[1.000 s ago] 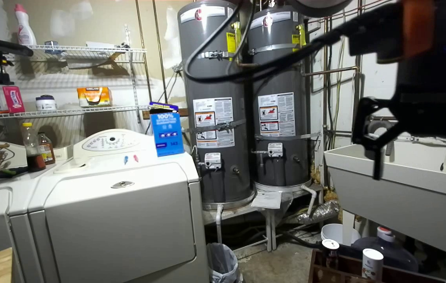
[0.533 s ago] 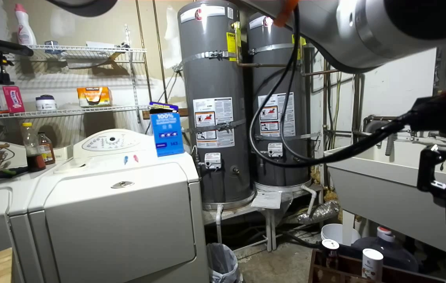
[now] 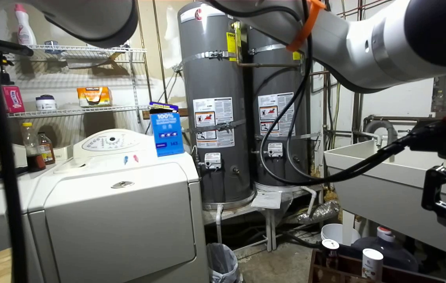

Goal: Remove the blue spoon from the brown stool and put it on the washing machine on the right

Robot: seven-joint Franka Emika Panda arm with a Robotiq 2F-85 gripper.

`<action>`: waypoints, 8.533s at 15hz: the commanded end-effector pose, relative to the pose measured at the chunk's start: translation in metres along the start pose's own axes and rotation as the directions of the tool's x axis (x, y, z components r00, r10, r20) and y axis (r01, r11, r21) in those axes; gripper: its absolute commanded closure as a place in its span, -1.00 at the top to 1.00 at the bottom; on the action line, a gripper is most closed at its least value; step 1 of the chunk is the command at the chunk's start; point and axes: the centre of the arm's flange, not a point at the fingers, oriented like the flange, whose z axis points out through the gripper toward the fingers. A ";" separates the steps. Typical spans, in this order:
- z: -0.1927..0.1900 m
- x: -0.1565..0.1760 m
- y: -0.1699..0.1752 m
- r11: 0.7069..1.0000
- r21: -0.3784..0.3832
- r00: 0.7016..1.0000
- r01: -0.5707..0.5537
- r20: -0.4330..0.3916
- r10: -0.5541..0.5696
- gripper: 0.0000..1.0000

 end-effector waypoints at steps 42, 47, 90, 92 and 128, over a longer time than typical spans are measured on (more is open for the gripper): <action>0.177 -0.007 0.017 0.844 0.128 0.853 -0.522 0.117 0.509 1.00; 0.183 0.010 0.018 0.750 0.123 0.759 -0.650 0.062 0.648 1.00; 0.246 0.025 -0.039 0.600 0.215 0.607 -0.771 -0.038 0.794 0.87; 0.247 0.026 -0.039 0.592 0.214 0.598 -0.777 -0.039 0.800 0.70; 0.128 -0.034 -0.028 0.830 0.400 0.832 -0.388 -0.236 0.503 -0.99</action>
